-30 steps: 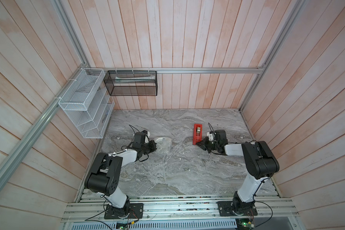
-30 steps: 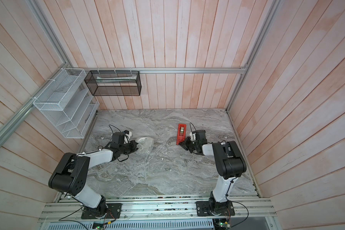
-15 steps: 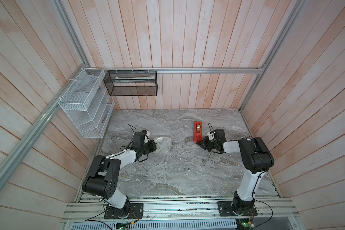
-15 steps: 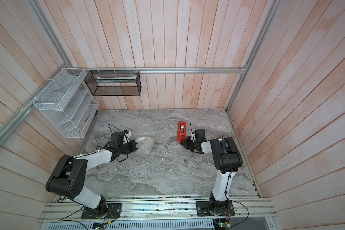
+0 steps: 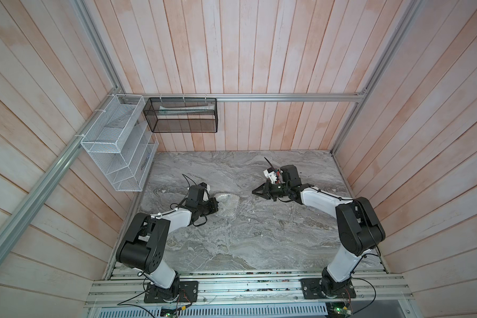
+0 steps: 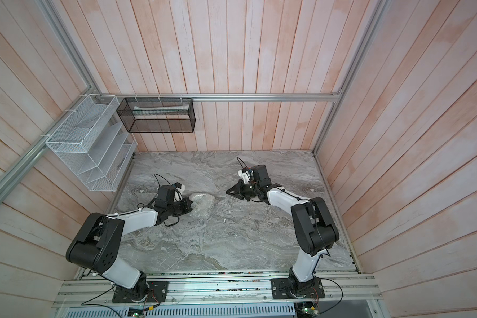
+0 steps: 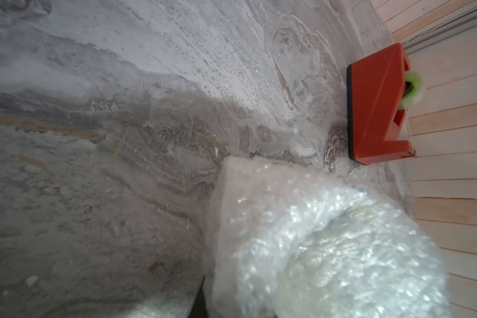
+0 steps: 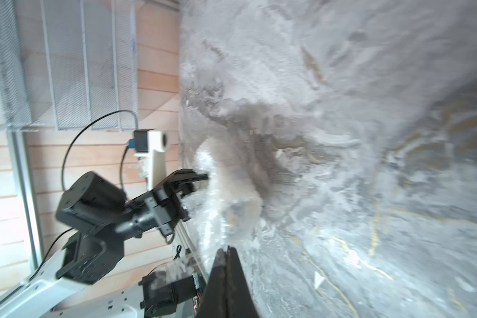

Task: Wrap bowls in bubble wrap
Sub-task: Stick the tape on the bubble wrap.

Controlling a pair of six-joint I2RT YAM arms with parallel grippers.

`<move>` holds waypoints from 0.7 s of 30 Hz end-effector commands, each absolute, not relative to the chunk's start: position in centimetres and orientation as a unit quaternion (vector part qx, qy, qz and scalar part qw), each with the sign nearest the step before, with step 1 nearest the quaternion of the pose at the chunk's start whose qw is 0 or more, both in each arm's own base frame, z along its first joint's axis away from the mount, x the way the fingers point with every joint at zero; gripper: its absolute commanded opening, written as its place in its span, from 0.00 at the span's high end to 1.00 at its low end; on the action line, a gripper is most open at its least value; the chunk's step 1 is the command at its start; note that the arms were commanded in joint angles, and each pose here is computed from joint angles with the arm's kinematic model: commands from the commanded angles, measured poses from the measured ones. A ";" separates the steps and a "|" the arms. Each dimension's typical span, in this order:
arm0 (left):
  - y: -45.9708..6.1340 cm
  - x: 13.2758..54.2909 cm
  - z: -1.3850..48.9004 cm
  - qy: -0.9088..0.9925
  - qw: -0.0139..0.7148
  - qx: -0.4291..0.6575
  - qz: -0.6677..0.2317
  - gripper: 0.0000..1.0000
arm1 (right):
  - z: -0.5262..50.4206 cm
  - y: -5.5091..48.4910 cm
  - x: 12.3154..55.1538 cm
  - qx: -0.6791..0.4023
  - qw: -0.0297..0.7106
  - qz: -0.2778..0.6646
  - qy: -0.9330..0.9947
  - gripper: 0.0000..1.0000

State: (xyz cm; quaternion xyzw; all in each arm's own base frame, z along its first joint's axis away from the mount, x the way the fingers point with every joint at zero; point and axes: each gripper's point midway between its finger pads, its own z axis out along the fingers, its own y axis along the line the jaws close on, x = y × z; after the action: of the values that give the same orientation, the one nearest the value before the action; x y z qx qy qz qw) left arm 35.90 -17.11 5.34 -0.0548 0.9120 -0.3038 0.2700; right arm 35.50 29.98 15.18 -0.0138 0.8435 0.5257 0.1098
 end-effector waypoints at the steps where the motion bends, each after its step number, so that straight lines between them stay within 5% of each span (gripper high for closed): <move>1: -16.9 36.0 4.9 0.913 0.281 -0.051 -0.293 0.92 | 15.6 31.8 33.5 -0.045 0.064 0.548 0.833 1.00; 21: -16.8 36.7 4.8 0.900 0.294 -0.114 -0.300 0.92 | 12.5 39.1 28.5 -0.053 -0.022 0.586 0.809 1.00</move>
State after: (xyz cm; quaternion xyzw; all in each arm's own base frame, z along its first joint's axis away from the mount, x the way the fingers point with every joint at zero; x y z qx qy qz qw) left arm 35.95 -16.28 4.06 -0.1140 0.9097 -0.2885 0.2760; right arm 28.69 38.28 12.84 -0.0492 0.8143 0.5780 -0.0183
